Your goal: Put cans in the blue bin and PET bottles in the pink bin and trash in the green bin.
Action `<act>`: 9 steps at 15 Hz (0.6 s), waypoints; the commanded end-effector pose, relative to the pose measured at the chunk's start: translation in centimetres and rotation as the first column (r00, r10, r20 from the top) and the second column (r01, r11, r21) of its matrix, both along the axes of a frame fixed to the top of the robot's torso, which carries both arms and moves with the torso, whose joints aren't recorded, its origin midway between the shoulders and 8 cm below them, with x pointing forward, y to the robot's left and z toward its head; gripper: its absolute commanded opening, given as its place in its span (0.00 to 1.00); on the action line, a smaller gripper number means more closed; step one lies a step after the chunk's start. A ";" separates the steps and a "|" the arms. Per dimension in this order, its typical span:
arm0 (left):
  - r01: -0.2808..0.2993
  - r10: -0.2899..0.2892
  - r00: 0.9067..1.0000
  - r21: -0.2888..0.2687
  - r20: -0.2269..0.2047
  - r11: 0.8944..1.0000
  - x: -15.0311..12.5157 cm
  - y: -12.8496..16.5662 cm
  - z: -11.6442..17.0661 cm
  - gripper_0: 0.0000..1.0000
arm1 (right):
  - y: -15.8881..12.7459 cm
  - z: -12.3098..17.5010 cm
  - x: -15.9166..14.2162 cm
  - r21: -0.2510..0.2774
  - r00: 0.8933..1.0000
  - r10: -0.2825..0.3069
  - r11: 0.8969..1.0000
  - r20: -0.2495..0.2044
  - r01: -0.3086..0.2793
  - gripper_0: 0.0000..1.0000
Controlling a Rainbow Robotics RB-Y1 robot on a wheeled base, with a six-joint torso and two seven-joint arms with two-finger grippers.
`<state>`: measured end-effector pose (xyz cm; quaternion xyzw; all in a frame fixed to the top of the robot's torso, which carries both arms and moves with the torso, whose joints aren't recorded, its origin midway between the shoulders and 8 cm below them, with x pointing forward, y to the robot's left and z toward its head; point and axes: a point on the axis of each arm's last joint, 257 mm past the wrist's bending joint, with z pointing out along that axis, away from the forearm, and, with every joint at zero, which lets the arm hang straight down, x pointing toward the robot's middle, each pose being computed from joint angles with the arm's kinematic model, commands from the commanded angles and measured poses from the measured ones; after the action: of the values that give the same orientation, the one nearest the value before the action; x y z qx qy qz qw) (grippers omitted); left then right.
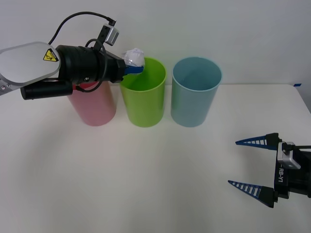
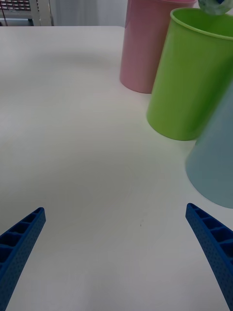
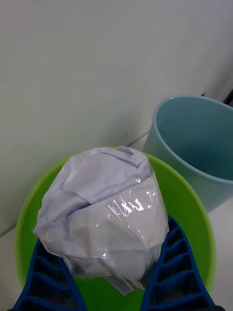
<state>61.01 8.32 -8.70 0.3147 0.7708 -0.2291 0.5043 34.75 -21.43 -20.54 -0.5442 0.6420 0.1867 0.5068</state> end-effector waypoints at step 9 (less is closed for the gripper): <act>0.008 -0.008 0.999 0.019 -0.031 1.000 -0.1 0.1 -0.4 0.00 | 0.0 0.0 0.0 0.000 1.000 0.000 1.000 0.000 0.000 1.00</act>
<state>60.95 8.42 -9.15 0.3203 0.7793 -0.2273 0.4883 34.75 -21.43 -20.54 -0.5442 0.6420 0.1867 0.5068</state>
